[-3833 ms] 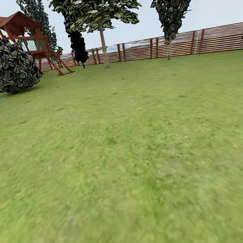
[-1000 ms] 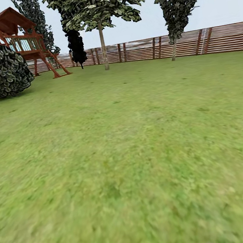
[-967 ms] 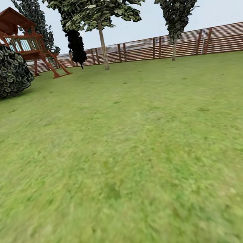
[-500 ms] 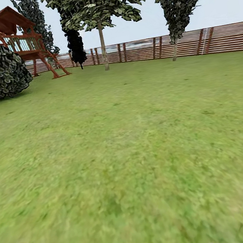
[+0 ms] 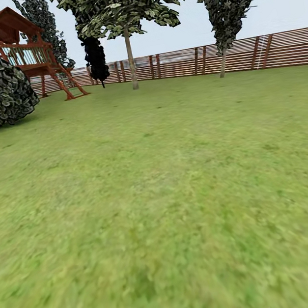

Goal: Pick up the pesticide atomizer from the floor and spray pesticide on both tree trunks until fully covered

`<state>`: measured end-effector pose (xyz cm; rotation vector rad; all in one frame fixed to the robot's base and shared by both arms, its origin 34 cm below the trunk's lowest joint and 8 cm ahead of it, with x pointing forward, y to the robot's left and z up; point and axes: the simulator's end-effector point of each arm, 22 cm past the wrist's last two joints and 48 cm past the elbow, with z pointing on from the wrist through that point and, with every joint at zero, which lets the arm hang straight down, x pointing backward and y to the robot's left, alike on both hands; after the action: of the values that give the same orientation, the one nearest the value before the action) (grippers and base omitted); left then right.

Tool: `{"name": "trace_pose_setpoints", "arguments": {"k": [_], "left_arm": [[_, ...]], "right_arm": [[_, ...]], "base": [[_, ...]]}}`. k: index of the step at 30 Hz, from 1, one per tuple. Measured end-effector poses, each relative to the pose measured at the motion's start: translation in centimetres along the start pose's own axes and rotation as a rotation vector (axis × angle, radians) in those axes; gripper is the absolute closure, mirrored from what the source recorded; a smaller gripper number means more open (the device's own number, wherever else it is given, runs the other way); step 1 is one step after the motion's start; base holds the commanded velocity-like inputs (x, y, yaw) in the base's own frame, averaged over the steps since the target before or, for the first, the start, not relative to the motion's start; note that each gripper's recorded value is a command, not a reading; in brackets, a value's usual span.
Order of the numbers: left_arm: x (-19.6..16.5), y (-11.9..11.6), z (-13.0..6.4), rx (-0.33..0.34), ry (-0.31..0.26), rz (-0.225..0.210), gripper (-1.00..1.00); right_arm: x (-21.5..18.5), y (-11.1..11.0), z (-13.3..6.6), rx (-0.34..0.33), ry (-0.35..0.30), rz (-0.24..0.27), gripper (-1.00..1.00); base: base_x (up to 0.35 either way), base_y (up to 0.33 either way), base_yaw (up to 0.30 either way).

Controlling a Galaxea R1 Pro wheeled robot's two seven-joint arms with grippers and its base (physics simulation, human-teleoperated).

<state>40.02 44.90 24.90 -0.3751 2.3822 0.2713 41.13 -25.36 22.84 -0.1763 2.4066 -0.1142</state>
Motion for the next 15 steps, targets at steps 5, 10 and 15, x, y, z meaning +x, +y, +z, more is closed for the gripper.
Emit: {"name": "trace_pose_setpoints", "arguments": {"k": [5, 10, 15], "left_arm": [[0.04, -0.01, -0.01, 0.0, 0.001, 0.0, 1.0], [0.02, -0.01, 0.0, 0.0, 0.0, 0.0, 1.0], [0.05, -0.02, -0.01, 0.0, 0.001, 0.0, 1.0]], "right_arm": [[0.0, 0.0, 0.0, 0.0, 0.0, 0.0, -1.0], [0.0, -0.01, 0.0, 0.0, 0.0, 0.0, -1.0], [0.0, -0.01, 0.0, 0.0, 0.0, 0.0, -1.0]], "base": [[0.338, 0.0, 0.0], [0.338, 0.0, 0.0], [0.338, 0.0, 0.0]]}}
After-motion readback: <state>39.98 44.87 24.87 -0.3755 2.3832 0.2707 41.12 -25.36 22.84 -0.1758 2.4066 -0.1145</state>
